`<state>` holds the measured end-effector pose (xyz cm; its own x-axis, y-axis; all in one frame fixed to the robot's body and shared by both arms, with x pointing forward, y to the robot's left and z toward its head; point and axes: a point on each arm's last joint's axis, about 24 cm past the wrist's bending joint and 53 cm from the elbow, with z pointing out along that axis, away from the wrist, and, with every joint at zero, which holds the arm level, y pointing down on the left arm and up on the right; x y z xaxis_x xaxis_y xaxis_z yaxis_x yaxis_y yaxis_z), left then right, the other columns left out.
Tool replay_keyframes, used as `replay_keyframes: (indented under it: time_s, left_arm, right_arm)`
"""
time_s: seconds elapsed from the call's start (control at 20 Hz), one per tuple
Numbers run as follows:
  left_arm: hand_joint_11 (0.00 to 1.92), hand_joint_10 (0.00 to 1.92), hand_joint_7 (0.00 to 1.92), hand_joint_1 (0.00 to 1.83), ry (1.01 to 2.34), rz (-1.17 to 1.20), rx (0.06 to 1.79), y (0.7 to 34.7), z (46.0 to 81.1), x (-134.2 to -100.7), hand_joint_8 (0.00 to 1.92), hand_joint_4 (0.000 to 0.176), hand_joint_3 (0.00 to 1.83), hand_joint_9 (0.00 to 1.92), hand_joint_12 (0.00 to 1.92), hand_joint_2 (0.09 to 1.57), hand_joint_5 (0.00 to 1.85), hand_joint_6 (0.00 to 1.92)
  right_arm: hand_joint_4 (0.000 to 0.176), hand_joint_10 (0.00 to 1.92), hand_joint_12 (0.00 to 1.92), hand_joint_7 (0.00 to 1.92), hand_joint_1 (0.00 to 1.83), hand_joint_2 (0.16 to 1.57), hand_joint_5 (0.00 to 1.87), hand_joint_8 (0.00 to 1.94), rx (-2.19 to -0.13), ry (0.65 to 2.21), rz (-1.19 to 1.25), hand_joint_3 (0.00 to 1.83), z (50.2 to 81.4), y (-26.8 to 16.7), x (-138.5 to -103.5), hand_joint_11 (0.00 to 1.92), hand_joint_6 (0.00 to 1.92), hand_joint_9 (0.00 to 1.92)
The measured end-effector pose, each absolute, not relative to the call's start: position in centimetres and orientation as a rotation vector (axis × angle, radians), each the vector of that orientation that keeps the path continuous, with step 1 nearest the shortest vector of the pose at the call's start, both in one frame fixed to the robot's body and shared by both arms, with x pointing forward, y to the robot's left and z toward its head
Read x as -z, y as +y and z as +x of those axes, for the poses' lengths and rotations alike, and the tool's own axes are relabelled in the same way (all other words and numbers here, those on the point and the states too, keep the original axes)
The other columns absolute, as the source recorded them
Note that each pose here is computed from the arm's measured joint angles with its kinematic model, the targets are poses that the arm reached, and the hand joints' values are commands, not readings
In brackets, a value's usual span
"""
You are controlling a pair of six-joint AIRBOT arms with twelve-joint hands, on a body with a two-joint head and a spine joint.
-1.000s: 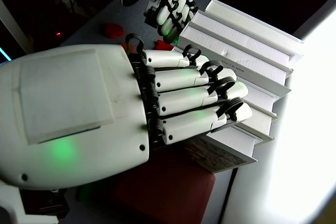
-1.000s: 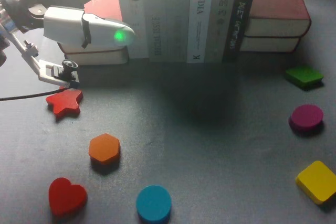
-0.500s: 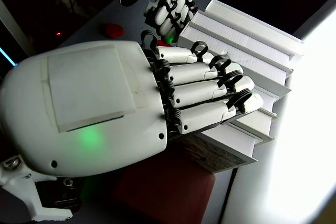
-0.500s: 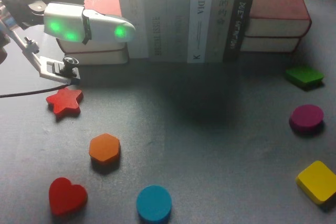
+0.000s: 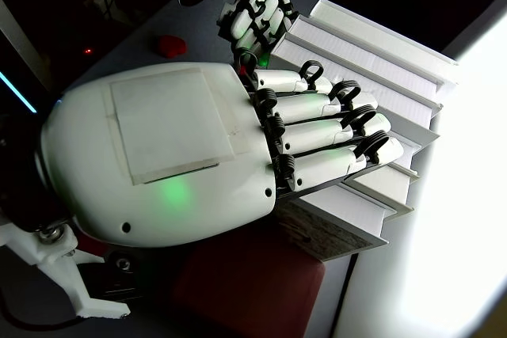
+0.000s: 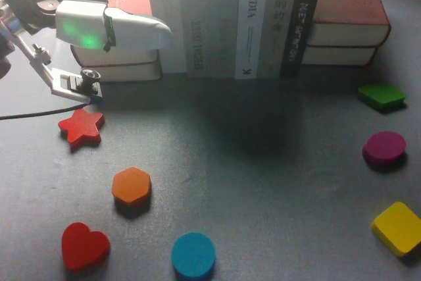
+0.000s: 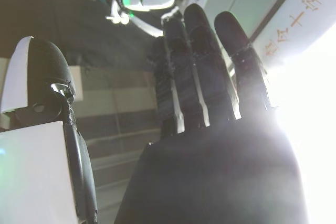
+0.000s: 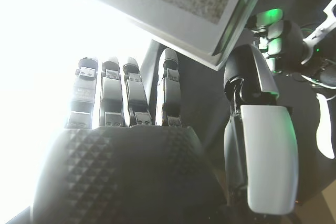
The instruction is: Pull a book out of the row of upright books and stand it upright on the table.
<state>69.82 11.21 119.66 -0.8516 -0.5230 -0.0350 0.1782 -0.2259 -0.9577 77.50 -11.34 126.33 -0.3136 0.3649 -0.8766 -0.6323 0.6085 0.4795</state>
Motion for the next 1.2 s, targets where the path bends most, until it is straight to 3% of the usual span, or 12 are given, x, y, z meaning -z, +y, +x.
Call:
replay_keyframes:
  time_s: [0.25,0.3,0.65,0.7,0.75,0.85,0.9,0.95,1.0,1.1,1.15,1.2]
  left_arm:
    - [0.0,0.16,0.65,0.88,1.592,-0.409,2.118,11.2,69.8,-119.7,0.02,0.0,0.0,0.52,1.48,0.94,0.56,0.01]
    - [0.0,0.17,0.67,0.91,1.592,-0.409,2.119,11.2,69.8,-119.7,0.02,0.0,0.0,0.53,1.49,0.94,0.58,0.01]
    - [0.0,0.16,0.66,0.87,1.591,-0.408,2.13,10.8,69.7,-119.6,0.0,0.0,0.0,0.53,1.39,0.95,0.58,0.01]
    - [0.04,0.16,0.67,0.87,1.592,-0.407,2.13,10.8,69.7,-119.6,0.01,0.0,0.0,0.55,1.38,0.94,0.6,0.01]
    - [0.04,0.16,0.67,0.87,1.591,-0.408,2.13,10.8,69.7,-119.6,0.01,0.0,0.0,0.55,1.38,0.94,0.6,0.01]
    - [0.08,0.15,0.66,0.89,1.586,-0.413,2.132,10.9,69.8,-119.7,0.0,0.0,0.0,0.56,1.34,0.93,0.59,0.01]
    - [0.07,0.15,0.65,0.9,1.586,-0.413,2.131,10.9,69.8,-119.7,0.0,0.0,0.0,0.56,1.33,0.93,0.59,0.0]
    - [0.09,0.13,0.64,0.91,1.586,-0.414,2.132,10.9,69.7,-119.6,0.0,0.0,0.0,0.56,1.32,0.94,0.58,0.0]
    - [0.11,0.13,0.64,0.92,1.589,-0.416,2.129,10.9,69.7,-119.5,0.0,0.0,0.0,0.57,1.32,0.93,0.59,0.0]
    - [0.11,0.13,0.66,0.92,1.585,-0.433,2.133,11.1,69.7,-119.4,0.01,0.0,0.0,0.58,1.32,0.92,0.6,0.01]
    - [0.12,0.13,0.66,0.92,1.59,-0.432,2.131,11.0,69.7,-119.2,0.01,0.0,0.0,0.59,1.32,0.93,0.59,0.01]
    - [0.09,0.12,0.65,0.94,1.591,-0.433,2.132,11.0,69.6,-119.2,0.0,0.0,0.0,0.58,1.34,0.94,0.59,0.0]
  right_arm:
    - [0.149,0.0,0.0,0.0,0.57,1.13,0.27,0.0,-0.994,1.615,-0.22,0.0,77.8,-11.5,-126.0,0.0,0.0,0.0]
    - [0.175,0.0,0.0,0.0,0.58,1.12,0.28,0.0,-0.987,1.618,-0.228,0.0,77.8,-11.5,-125.8,0.0,0.0,0.0]
    - [0.09,0.0,0.0,0.0,0.08,1.18,0.24,0.0,-0.992,1.679,-0.26,0.0,77.2,-10.5,-123.4,0.0,0.01,0.0]
    - [0.0,0.0,0.62,0.16,0.0,1.39,0.36,0.07,-0.999,1.685,-0.285,0.0,76.6,-9.8,-123.2,0.0,0.38,0.06]
    - [0.0,0.0,0.62,0.16,0.0,1.39,0.36,0.07,-0.997,1.687,-0.291,0.0,76.5,-9.7,-123.1,0.0,0.38,0.06]
    - [0.08,0.0,0.22,0.21,0.0,1.42,0.23,0.0,-1.002,1.689,-0.308,0.0,76.0,-9.4,-123.1,0.0,1.12,0.0]
    - [0.157,0.0,0.34,0.27,0.35,1.51,0.29,0.01,-1.003,1.689,-0.306,0.0,75.9,-9.6,-123.1,0.0,1.76,0.0]
    - [0.062,0.0,0.07,0.15,0.07,1.39,0.13,0.0,-1.003,1.696,-0.311,0.0,75.6,-9.7,-123.0,0.0,0.99,0.0]
    - [0.036,0.0,0.03,0.03,0.01,1.31,0.16,0.0,-1.004,1.711,-0.319,0.0,75.3,-9.7,-122.8,0.03,0.43,0.0]
    - [0.074,0.0,0.42,0.0,0.0,1.18,0.21,0.0,-0.996,1.732,-0.348,0.01,74.5,-9.7,-122.3,0.01,0.03,0.0]
    - [0.07,0.0,0.52,0.0,0.01,1.19,0.26,0.0,-0.988,1.736,-0.368,0.01,74.0,-9.6,-122.2,0.0,0.01,0.0]
    - [0.104,0.0,0.04,0.0,0.09,1.16,0.28,0.0,-0.98,1.736,-0.388,0.0,73.5,-9.7,-122.1,0.0,0.0,0.0]
